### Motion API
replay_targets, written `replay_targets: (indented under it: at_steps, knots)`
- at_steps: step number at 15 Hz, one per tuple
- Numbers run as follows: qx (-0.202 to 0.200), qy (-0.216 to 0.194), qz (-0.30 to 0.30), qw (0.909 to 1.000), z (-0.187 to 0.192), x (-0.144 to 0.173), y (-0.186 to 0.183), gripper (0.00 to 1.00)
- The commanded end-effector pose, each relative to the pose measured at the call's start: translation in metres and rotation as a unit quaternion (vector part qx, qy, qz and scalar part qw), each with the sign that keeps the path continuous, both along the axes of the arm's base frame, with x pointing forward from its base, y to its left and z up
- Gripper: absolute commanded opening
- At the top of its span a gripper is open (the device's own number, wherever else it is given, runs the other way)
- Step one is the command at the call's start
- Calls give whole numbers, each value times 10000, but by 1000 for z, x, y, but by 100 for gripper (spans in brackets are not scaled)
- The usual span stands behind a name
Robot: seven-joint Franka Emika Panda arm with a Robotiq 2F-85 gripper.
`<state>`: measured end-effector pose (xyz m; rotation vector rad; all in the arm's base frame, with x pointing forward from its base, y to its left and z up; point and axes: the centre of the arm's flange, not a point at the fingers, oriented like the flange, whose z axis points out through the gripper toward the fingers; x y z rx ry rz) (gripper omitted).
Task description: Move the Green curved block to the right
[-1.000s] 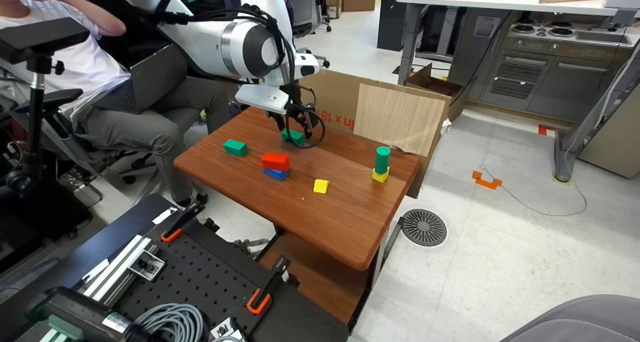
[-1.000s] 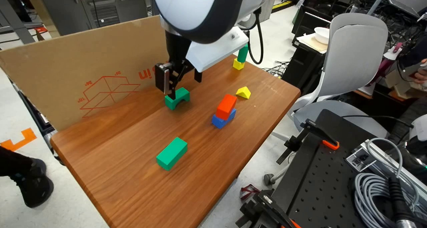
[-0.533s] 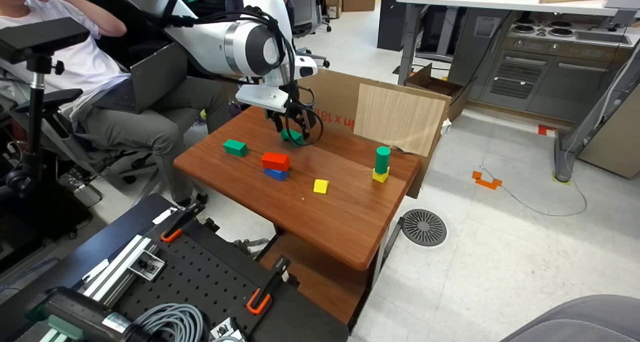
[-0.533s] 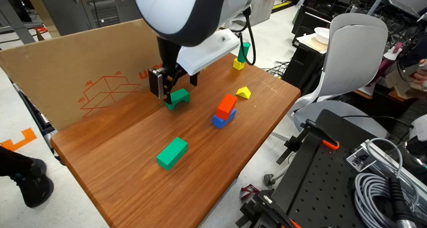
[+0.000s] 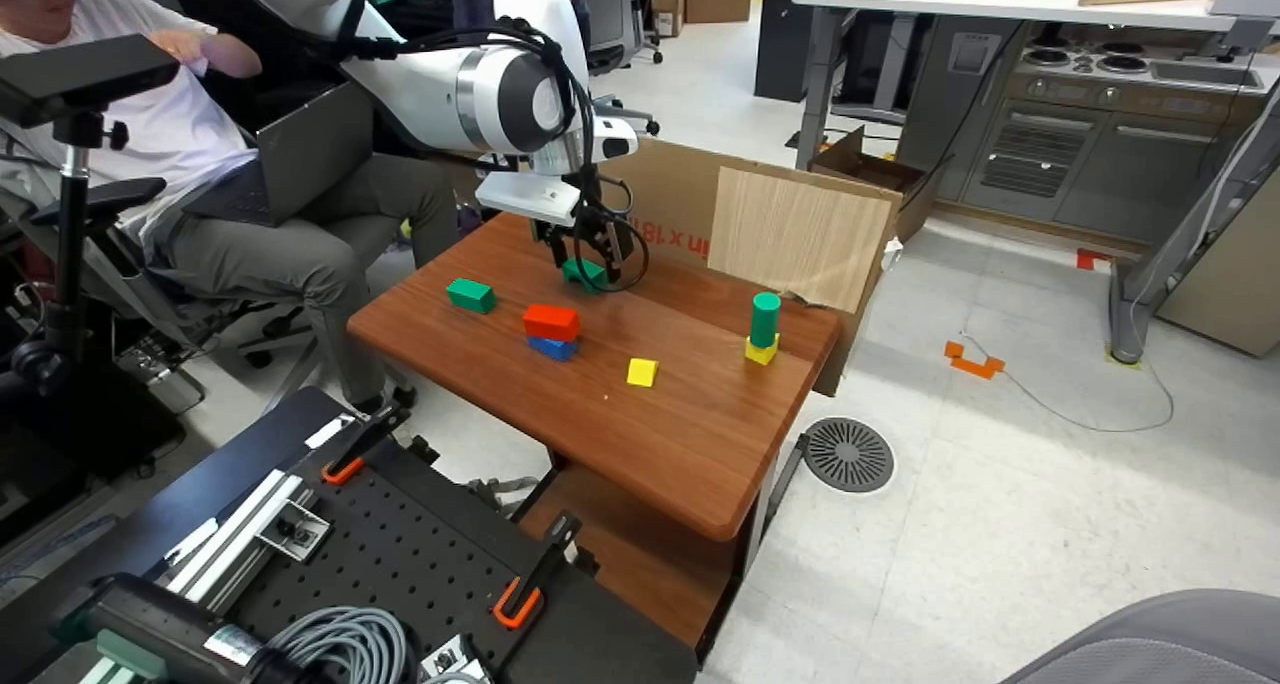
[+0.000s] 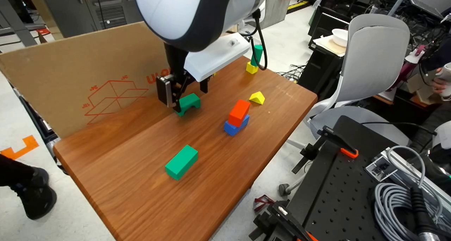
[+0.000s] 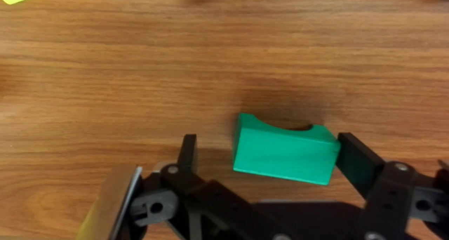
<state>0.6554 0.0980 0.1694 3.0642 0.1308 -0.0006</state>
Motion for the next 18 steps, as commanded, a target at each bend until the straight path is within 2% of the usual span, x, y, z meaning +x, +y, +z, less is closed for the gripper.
replay_targets:
  at_steps: [1, 2, 3, 4, 8, 14, 18]
  knots:
    - [-61, 185, -25, 9998, -11, 11, 6, 100]
    - [-58, 233, -32, 9997, -15, 11, 7, 100]
    - [-76, 272, -46, 9996, -18, 10, 7, 75]
    - [-88, 304, -37, 9995, -21, 9, 8, 74]
    - [44, 441, 63, 9990, -20, 10, 9, 44]
    - [120, 531, 200, 9983, 5, 4, -8, 42]
    - [35, 490, 655, 9966, 11, -1, -37, 42]
